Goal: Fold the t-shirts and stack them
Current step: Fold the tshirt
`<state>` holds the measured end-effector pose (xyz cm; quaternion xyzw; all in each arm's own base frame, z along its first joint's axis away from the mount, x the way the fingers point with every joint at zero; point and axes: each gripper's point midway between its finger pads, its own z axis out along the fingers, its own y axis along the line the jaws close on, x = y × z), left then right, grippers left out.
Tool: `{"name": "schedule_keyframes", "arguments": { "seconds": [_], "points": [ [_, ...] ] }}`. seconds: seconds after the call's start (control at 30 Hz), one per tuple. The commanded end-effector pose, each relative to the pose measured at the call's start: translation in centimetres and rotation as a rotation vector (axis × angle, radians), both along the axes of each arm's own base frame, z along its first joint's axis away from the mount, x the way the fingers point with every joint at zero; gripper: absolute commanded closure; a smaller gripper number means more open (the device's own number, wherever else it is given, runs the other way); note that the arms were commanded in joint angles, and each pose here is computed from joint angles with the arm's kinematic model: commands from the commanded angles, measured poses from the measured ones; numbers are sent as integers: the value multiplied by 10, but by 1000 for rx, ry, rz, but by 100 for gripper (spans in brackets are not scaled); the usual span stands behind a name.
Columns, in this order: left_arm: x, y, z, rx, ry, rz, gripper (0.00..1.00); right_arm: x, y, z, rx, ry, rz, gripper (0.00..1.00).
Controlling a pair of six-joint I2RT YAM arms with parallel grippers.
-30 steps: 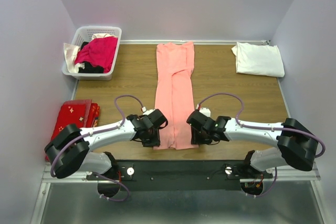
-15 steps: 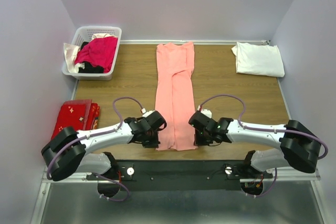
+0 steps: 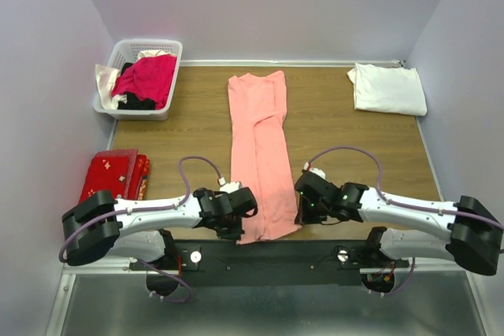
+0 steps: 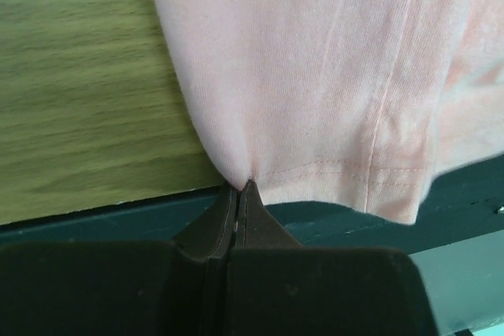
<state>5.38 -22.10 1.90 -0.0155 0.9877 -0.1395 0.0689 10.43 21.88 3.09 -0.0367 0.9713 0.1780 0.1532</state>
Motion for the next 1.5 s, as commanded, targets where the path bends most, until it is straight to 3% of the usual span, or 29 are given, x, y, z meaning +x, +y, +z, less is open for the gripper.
{"name": "schedule_keyframes", "arguments": {
  "seconds": [0.0, 0.23, 0.53, 0.9, 1.47],
  "points": [
    [13, 2, 21, 34, -61, 81, 100, 15, 5, 45, 33, -99, -11, 99],
    [47, 2, 51, 78, -163, 168, 100, 52, 21, 97, 16, -251, -19, 99],
    [139, 18, 104, 99, -379, 353, 100, 92, 21, 105, -107, -356, -46, 99],
    [215, 32, 109, 215, -471, 372, 100, 167, 5, 103, -226, -404, -88, 99],
    [343, 35, 97, 293, -517, 305, 100, 295, 19, 66, -229, -372, -64, 99]
  ]
}}
